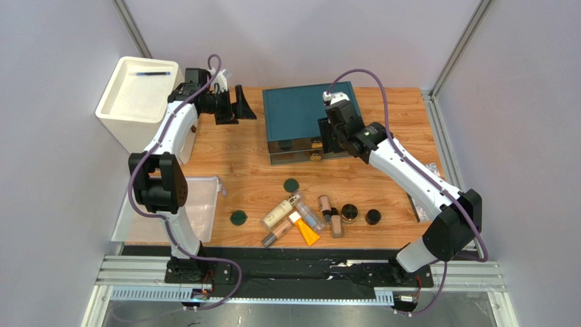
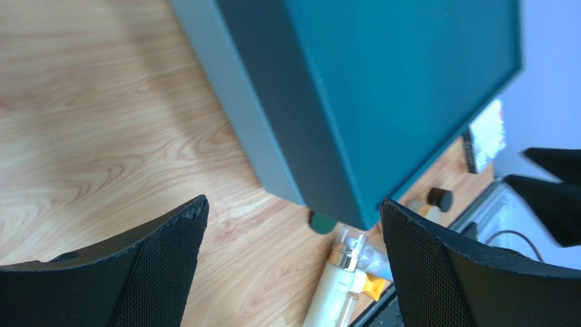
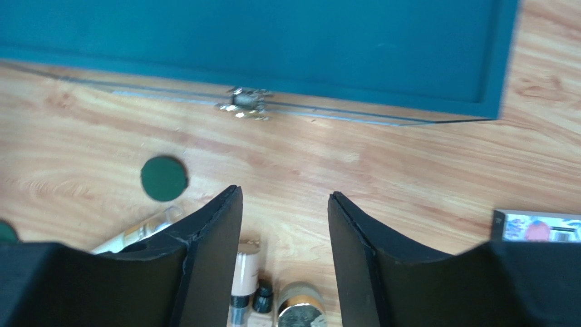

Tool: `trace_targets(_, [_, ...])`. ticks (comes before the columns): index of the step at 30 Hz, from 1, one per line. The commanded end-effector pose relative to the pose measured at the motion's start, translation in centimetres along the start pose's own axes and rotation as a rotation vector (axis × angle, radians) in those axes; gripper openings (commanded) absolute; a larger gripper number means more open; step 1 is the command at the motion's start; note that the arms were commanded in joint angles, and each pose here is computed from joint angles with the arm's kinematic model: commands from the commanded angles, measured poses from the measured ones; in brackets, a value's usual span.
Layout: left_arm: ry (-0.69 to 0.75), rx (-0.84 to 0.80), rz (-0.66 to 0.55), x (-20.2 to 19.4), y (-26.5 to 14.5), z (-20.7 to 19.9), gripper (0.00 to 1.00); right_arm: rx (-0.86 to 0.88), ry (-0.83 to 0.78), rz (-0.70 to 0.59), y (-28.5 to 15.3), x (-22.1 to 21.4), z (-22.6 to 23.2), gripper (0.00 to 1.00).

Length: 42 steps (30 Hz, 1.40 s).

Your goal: Organize the makeup

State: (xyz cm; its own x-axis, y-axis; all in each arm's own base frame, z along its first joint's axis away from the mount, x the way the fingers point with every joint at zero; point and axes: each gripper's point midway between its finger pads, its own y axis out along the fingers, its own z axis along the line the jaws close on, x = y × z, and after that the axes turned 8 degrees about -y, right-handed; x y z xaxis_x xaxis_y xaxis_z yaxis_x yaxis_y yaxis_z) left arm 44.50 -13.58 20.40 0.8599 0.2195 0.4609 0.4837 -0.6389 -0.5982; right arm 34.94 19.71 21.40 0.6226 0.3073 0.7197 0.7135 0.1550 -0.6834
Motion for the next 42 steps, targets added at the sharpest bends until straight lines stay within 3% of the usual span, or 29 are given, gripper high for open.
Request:
trace_targets(1, [0.069, -0.188, -0.065, 3.2, -1.1, -4.7, 1.00, 0.078, 0.040, -0.080, -0.9, 1.8, 2.5, 0.53])
trace_targets(5, [0.100, -0.263, -0.061, 3.3, -1.0, -6.9, 0.87, 0.103, 0.083, -0.083, -0.3, 1.8, 3.5, 0.50])
trace_targets(8, [0.139, -0.339, -0.051, 3.1, -0.8, -9.3, 0.42, 0.109, 0.117, -0.092, 0.6, 2.2, 3.9, 0.46])
trace_targets(9, [0.155, -0.370, -0.041, 3.1, -0.6, -10.3, 0.20, 0.114, 0.120, -0.085, 1.0, 2.3, 4.2, 0.44])
trace_targets(11, [0.166, -0.398, -0.006, 2.4, 0.5, -11.5, 0.03, 0.130, 0.131, -0.061, 2.2, 2.2, 5.0, 0.38])
trace_targets(12, [0.180, -0.410, -0.003, 2.4, 0.7, -12.4, 0.00, 0.140, 0.135, -0.067, 2.2, 2.7, 5.2, 0.32])
trace_targets(14, [0.189, -0.416, 0.022, 1.6, 1.8, -13.4, 0.00, 0.147, 0.141, -0.053, 2.7, 2.7, 5.6, 0.23])
trace_targets(17, [0.176, -0.411, 0.041, 1.2, 3.2, -13.8, 0.00, 0.140, 0.138, -0.028, 3.6, 2.5, 5.8, 0.19])
trace_targets(24, [0.144, -0.421, 0.096, 0.1, 5.0, -13.9, 0.00, 0.063, 0.123, -0.033, 5.1, 2.1, 4.8, 0.21])
trace_targets(27, [0.126, -0.405, 0.113, -0.2, 5.7, -13.2, 0.00, 0.039, 0.102, -0.036, 5.2, 2.3, 4.4, 0.32])
trace_targets(28, [0.115, -0.403, 0.124, -0.4, 5.9, -13.0, 0.00, 0.043, 0.095, -0.037, 5.2, 2.3, 4.5, 0.40])
trace_targets(32, [0.087, -0.394, 0.154, -1.0, 6.9, -12.1, 0.00, 0.044, 0.073, -0.023, 5.7, 1.4, 4.7, 0.51])
trace_targets(42, [0.072, -0.401, 0.186, -1.6, 7.6, -11.6, 0.00, 0.008, -0.001, 0.006, 8.8, -0.1, 4.7, 0.57])
